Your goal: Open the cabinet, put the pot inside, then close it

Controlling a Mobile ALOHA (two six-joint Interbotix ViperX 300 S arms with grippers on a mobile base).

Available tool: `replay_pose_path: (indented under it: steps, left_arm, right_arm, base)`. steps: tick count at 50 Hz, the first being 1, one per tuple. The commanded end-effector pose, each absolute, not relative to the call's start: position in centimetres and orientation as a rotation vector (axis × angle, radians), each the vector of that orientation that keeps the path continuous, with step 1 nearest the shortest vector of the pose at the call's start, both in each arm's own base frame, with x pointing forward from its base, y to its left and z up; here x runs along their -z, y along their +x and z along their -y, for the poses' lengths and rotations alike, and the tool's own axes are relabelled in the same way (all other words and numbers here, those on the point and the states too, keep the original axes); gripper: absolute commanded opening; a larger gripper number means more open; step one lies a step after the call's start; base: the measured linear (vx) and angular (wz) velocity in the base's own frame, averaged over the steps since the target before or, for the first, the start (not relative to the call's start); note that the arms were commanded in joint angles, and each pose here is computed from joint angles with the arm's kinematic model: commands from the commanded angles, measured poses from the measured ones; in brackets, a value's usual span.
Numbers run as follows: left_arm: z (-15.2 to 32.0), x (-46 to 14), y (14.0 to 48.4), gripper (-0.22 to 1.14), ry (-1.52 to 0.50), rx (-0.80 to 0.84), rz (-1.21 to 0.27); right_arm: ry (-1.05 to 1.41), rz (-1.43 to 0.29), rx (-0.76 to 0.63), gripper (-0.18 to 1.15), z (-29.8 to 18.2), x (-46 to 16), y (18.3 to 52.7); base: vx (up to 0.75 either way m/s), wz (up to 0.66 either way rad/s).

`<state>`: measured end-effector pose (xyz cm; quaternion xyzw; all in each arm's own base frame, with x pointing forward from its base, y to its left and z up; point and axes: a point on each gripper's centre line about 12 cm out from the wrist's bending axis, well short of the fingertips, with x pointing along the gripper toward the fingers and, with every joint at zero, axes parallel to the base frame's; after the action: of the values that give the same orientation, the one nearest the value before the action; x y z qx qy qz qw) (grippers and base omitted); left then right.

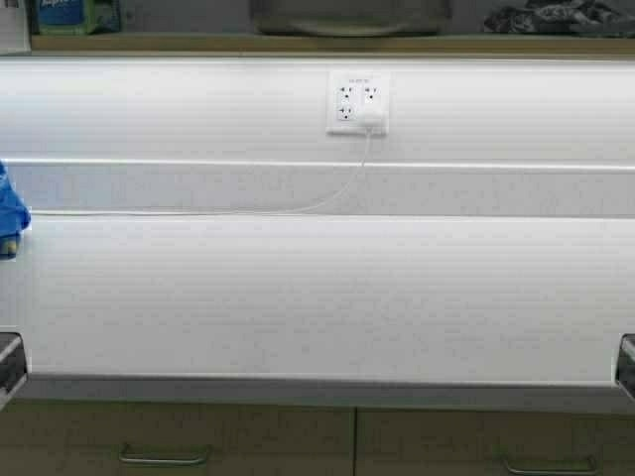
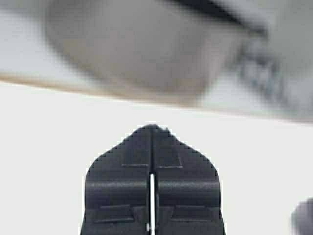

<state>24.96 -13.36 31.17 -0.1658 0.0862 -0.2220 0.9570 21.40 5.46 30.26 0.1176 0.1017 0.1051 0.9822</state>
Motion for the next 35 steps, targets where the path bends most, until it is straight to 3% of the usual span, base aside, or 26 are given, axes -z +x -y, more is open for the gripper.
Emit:
replay_pose_path:
  steps: [1, 14, 35]
  left_arm:
    - [11.4, -31.1, 24.9, 0.04, -0.221, 0.395, -0.245]
    - [4.3, -30.9, 25.5, 0.04, -0.087, 0.158, -0.288]
    - [-4.8, -35.0, 25.0, 0.04, 0.002, -0.17, -0.283]
  right_arm:
    - [0.148, -0.22, -0.166, 0.08, -4.9, -30.9, 21.4]
    - [0.103, -0.242, -0.107, 0.08, -4.2, -32.1, 21.6]
    - [-0.033, -0.228, 0.164, 0.08, 1.5, -35.7, 23.0]
  base:
    - [-0.18, -0.06]
    - [-0.19, -0.06]
    - [-0.22, 0.0]
